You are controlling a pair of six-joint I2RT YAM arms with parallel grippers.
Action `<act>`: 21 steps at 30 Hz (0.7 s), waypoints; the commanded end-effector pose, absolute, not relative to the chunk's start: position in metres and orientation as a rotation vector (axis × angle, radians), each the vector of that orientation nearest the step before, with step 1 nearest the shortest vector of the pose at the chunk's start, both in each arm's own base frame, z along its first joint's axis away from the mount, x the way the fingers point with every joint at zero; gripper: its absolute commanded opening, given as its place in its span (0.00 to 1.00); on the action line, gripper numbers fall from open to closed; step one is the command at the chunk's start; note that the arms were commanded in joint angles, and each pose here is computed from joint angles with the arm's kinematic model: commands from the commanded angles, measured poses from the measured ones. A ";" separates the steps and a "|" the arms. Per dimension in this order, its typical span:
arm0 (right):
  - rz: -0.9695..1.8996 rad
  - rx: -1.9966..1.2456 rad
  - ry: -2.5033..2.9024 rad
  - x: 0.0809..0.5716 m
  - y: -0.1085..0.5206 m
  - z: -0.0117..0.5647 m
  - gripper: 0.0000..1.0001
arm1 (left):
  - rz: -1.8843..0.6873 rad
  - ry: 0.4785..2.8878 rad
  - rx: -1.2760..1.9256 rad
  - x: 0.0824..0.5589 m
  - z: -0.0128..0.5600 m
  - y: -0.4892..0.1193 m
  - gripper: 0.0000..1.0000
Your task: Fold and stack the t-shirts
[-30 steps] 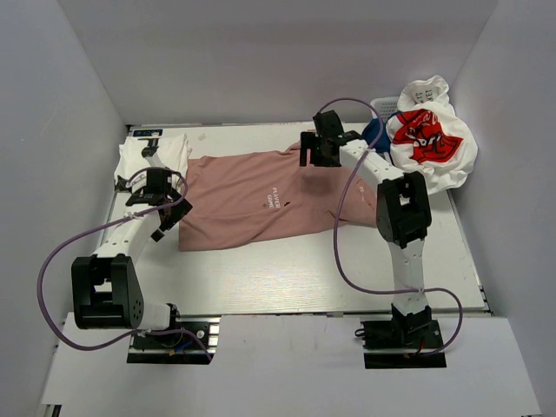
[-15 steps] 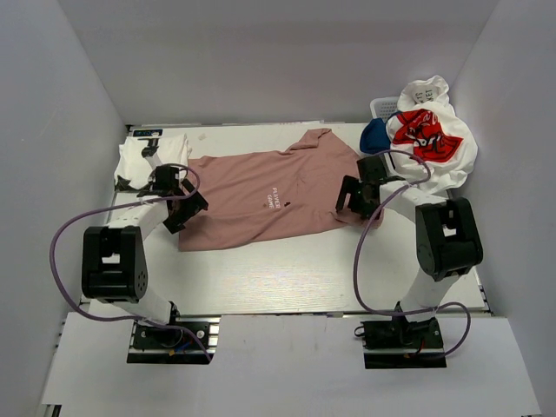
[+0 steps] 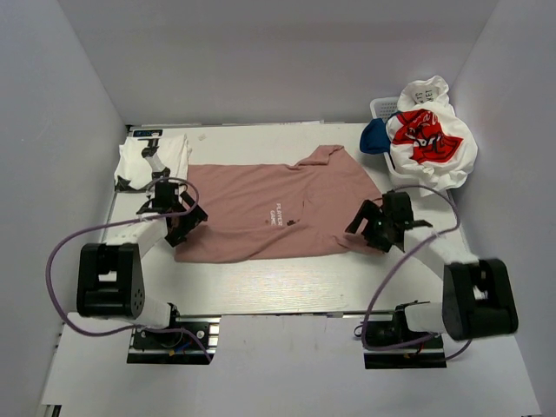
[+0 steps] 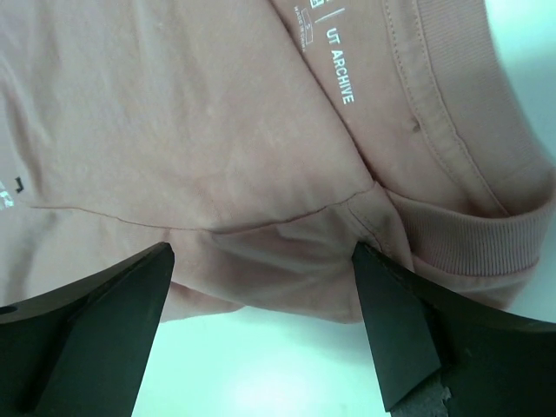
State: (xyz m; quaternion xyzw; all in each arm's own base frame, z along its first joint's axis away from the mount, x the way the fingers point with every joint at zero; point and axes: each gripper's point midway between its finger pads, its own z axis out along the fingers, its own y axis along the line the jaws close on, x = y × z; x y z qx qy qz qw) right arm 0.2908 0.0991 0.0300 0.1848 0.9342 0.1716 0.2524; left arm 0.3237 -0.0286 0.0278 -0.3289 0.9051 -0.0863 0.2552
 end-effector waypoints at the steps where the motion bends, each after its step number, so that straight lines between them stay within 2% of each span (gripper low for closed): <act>1: 0.343 0.706 2.879 0.169 0.083 -0.017 0.90 | 0.011 2.749 -1.097 0.207 -0.019 -0.019 1.00; 3: 0.363 0.707 2.874 0.158 0.085 -0.008 0.90 | -0.016 2.723 -1.127 0.198 -0.009 -0.021 1.00; 6: 0.359 0.671 2.752 0.169 0.081 0.027 0.90 | -0.113 2.674 -1.111 0.196 0.008 -0.031 1.00; 7: 0.331 0.639 2.645 0.185 0.075 0.048 0.90 | -0.114 2.640 -1.117 0.202 0.017 -0.029 1.00; 11: 0.328 0.528 2.494 0.222 0.075 0.098 0.90 | -0.124 2.478 -1.053 0.253 0.067 -0.020 1.00; 13: 0.295 0.500 2.477 0.234 0.073 0.103 0.90 | -0.119 2.414 -1.005 0.282 0.095 -0.015 1.00; 17: 0.321 0.458 2.363 0.287 0.085 0.127 0.90 | -0.093 2.405 -1.001 0.321 0.100 -0.006 1.00; 21: 0.297 0.413 2.319 0.335 0.094 0.145 0.90 | 0.060 2.388 -1.017 0.368 0.096 0.013 1.00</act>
